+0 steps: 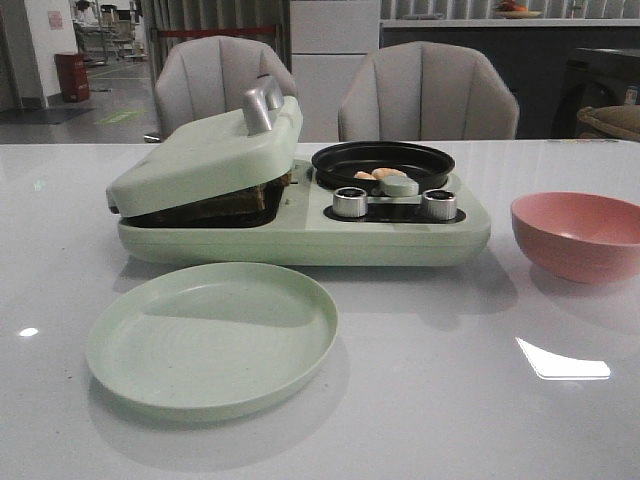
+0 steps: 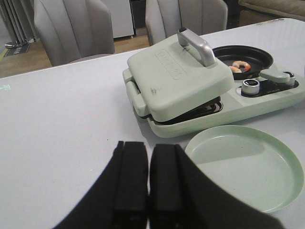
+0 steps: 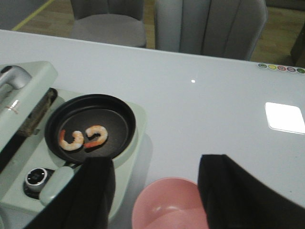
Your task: Make breakfast with bread and shrimp
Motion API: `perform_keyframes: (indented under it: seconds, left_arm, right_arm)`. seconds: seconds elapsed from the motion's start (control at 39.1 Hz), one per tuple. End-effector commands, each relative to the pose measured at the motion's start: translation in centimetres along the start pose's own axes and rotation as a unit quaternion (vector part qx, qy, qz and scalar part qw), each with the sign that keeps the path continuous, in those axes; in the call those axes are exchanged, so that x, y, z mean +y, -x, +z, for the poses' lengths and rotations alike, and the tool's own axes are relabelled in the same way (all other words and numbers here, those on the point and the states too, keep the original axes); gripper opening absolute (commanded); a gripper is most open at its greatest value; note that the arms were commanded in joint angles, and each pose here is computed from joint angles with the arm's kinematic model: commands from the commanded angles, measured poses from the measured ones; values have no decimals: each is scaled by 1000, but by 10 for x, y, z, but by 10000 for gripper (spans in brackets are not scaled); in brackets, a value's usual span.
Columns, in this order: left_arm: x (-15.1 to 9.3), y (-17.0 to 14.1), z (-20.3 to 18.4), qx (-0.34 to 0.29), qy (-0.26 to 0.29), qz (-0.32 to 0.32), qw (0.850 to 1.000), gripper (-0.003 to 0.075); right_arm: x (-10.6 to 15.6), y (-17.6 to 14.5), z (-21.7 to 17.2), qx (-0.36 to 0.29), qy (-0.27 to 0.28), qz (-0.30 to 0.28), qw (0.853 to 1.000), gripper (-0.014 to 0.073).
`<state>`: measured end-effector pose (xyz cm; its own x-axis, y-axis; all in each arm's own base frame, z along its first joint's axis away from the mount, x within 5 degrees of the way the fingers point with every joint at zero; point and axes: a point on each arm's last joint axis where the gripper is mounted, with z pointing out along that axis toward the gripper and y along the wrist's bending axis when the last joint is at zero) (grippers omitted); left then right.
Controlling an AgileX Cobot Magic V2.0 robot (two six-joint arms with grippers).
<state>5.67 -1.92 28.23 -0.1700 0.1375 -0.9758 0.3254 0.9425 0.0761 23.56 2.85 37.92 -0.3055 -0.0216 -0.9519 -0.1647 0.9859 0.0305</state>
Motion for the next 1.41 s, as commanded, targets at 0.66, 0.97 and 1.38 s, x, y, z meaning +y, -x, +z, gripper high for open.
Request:
perform_keyframes:
  seconds: [0.66,0.97,1.38]
  left_arm:
    - [1,16,-3,-51,2,-10,999,114]
    - [1,16,-3,-51,2,-10,999,114]
    - [1,16,-3,-51,2,-10,999,114]
  right_arm:
    - [15,-114,-122,-197,41,-2,980,495]
    - [14,-145,-139,-220,48,-3,974,495]
    - [14,-146,-138,-218,48,-3,975,143]
